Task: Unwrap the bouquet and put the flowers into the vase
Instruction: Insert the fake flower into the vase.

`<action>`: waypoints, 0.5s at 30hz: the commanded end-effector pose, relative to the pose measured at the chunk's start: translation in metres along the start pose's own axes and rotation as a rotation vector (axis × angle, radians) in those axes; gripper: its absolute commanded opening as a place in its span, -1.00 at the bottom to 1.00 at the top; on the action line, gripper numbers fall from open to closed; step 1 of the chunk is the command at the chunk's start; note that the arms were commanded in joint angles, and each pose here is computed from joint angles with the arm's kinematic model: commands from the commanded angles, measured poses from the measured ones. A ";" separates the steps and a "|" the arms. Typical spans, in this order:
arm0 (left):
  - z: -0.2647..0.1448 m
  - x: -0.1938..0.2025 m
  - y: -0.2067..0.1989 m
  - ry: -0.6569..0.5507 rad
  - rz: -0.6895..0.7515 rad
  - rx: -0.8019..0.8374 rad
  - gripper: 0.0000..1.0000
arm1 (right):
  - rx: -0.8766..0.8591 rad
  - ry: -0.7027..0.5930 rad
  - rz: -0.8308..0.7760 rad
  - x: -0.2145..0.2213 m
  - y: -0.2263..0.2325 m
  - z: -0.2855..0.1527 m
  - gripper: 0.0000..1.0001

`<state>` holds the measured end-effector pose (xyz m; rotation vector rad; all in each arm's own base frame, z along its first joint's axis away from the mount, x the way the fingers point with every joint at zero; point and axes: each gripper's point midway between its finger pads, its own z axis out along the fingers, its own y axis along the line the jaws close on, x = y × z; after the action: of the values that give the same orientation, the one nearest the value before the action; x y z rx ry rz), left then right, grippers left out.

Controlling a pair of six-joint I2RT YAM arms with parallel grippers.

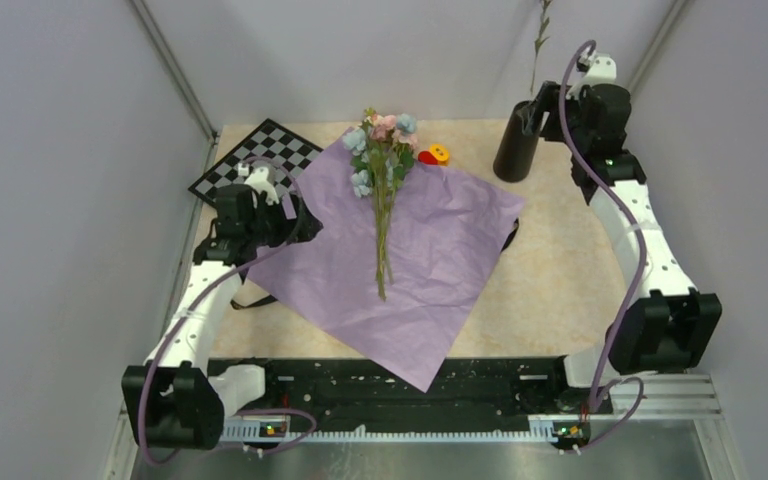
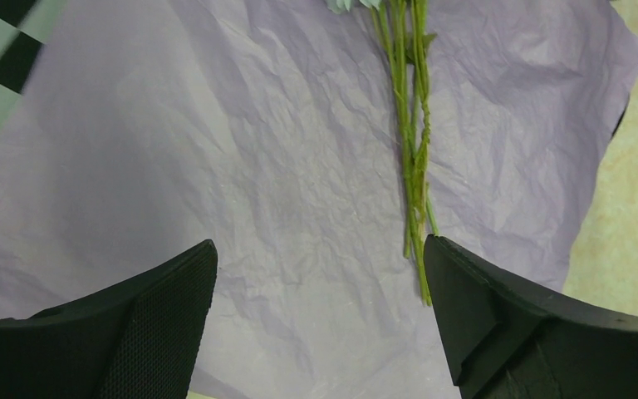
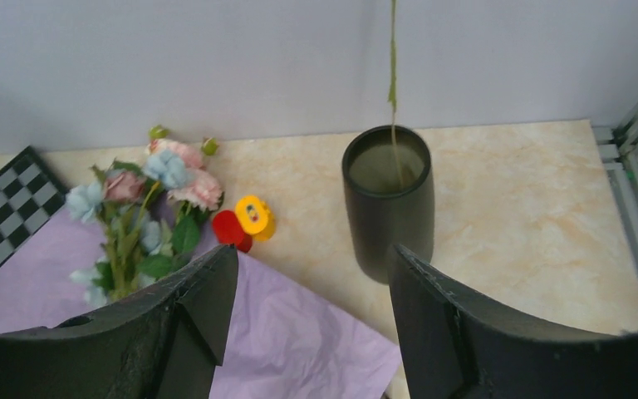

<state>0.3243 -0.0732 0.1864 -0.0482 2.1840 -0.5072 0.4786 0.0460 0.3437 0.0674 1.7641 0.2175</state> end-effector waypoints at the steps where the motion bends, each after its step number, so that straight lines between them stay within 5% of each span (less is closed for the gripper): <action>1: 0.009 0.010 -0.029 -0.017 -0.074 0.113 0.93 | -0.140 0.047 0.064 0.009 0.032 -0.034 0.34; 10: 0.044 0.056 -0.080 0.049 -0.185 0.161 0.92 | -0.265 0.262 0.115 0.109 0.080 -0.063 0.27; 15: 0.074 0.067 -0.106 0.092 -0.134 0.132 0.91 | -0.325 0.352 0.156 0.155 0.103 -0.072 0.20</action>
<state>0.2964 -0.1856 0.1230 -0.0762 2.3118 -0.7686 0.3829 0.1426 0.2269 -0.0641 2.0647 0.5594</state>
